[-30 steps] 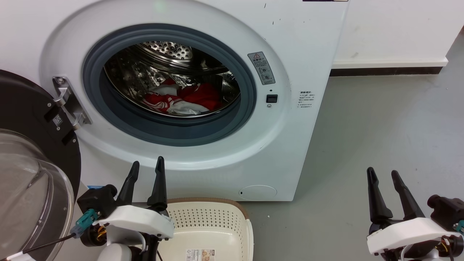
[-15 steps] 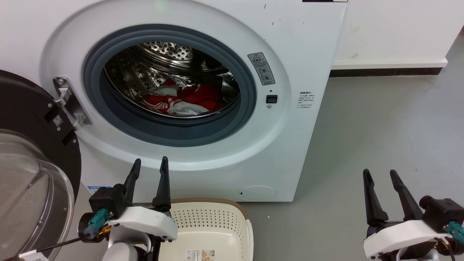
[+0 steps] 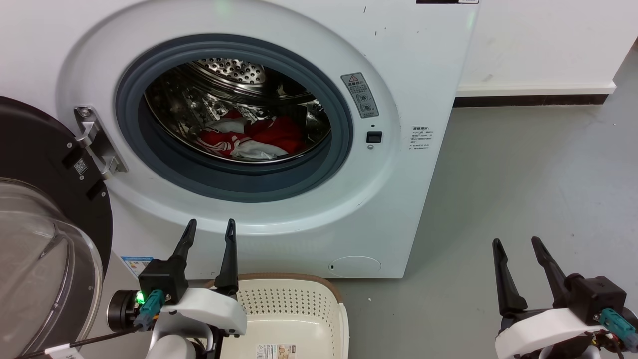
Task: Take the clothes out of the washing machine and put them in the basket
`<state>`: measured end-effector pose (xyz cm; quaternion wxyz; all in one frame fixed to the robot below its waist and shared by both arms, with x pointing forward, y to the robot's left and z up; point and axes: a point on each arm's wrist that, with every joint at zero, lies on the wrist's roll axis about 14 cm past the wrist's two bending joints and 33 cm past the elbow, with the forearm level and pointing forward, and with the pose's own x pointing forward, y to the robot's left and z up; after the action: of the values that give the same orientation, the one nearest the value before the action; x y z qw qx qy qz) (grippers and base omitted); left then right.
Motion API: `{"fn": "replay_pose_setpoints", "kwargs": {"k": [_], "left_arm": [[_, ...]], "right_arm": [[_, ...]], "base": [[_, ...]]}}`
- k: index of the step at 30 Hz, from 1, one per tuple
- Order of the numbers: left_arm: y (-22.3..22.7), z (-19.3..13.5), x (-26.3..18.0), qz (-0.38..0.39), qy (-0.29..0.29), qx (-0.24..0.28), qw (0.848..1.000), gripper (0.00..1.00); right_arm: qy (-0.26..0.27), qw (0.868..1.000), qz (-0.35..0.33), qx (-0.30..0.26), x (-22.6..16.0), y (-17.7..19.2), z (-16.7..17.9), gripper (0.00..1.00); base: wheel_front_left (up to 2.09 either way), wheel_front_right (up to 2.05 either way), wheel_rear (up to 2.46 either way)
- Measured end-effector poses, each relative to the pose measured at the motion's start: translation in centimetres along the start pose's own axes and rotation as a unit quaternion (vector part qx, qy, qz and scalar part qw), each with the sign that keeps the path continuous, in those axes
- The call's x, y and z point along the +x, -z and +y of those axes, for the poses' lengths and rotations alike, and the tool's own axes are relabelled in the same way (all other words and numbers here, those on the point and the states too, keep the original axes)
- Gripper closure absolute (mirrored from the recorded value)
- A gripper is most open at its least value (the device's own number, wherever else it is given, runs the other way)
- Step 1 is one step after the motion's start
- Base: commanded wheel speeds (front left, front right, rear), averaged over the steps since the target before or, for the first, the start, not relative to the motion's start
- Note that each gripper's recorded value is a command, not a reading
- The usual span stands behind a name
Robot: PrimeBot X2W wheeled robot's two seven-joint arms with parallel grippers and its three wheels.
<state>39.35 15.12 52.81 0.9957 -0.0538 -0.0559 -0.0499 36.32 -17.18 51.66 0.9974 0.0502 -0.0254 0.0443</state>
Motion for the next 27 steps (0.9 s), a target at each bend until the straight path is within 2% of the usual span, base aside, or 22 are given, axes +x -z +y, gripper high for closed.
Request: {"fn": "replay_pose_setpoints", "kwargs": {"k": [17, 27], "left_arm": [[-0.35, 0.02, 0.03, -0.012, 0.002, 0.052, 0.999, 0.0], [-0.21, 0.42, 0.0, -0.011, -0.006, 0.051, 0.999, 0.0]], "right_arm": [[-0.015, 0.998, -0.004, -0.056, 0.11, 0.08, 0.64, 0.0], [-0.016, 0.998, 0.001, -0.06, 0.12, 0.4, 0.63, 0.0]], "base": [[0.0, 0.0, 0.0], [0.0, 0.0, 0.0]]}}
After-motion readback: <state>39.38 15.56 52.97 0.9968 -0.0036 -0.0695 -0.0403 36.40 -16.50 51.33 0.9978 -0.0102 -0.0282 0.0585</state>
